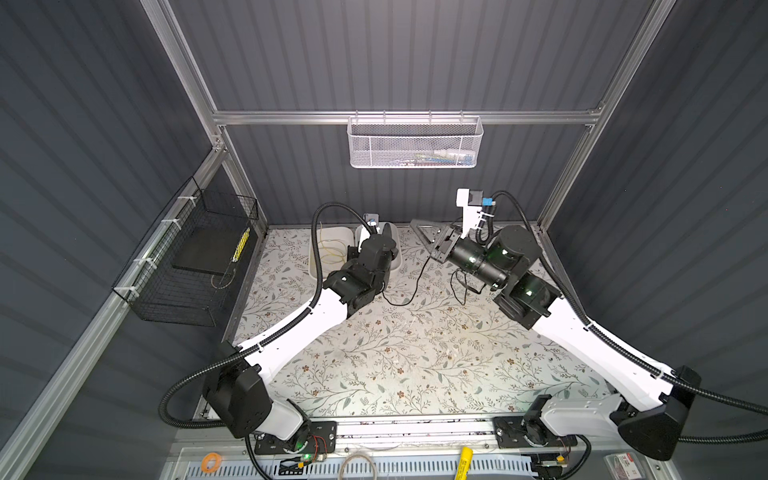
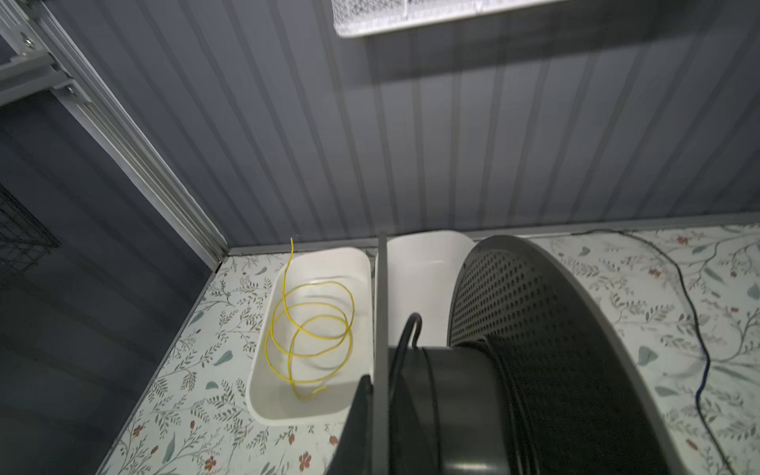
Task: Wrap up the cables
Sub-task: 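Swing the spool toward the trays with left gripper while right gripper reaches, then carry the black cable around the spool with the right gripper while left holds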
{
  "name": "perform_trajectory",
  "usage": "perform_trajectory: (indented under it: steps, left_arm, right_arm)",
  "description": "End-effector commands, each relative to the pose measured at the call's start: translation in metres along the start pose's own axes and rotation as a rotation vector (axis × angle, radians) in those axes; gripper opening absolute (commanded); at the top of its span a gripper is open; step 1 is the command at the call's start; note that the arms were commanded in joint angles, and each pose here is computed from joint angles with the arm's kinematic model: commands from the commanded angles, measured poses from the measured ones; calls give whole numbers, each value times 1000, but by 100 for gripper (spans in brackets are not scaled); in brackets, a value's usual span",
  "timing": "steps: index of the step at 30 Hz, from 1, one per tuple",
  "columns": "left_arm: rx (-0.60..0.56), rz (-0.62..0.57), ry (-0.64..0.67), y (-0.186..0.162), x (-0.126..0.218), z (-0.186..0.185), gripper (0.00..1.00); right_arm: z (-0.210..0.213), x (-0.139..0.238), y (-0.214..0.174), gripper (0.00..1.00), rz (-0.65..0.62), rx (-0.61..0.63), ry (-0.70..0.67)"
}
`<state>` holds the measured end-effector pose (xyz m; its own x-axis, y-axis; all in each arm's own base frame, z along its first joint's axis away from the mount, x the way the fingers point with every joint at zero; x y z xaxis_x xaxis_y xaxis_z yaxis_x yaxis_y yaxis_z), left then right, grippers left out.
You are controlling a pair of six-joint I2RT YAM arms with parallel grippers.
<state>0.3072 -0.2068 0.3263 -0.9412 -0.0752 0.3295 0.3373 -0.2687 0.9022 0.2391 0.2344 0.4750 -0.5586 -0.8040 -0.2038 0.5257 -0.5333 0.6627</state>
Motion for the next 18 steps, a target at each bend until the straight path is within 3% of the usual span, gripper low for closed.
perform_trajectory:
  steps: [1, 13, 18]
  left_arm:
    - [7, 22, -6, -11, 4, 0, 0]
    - [-183, 218, -106, -68, 23, 8, 0]
    - [-250, 290, -129, -81, 34, 17, 0]
  right_arm:
    - [9, 7, 27, 0, -18, 34, 21]
    - [-18, 22, 116, 0, -147, 72, -84]
    - [-46, 17, 148, 7, -171, 52, -137]
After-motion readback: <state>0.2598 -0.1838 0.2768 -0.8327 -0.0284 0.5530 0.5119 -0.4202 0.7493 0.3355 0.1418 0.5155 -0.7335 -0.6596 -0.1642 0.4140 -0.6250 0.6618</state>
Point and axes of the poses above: each gripper's point midway between its finger pads, its own x axis back along the fingers, its own z axis along the line the jaws close on, y = z × x, the point moved 9 cm from there along x, back along the fingers, and after that the axes turned 7 degrees about -x, right-handed, at the moved point
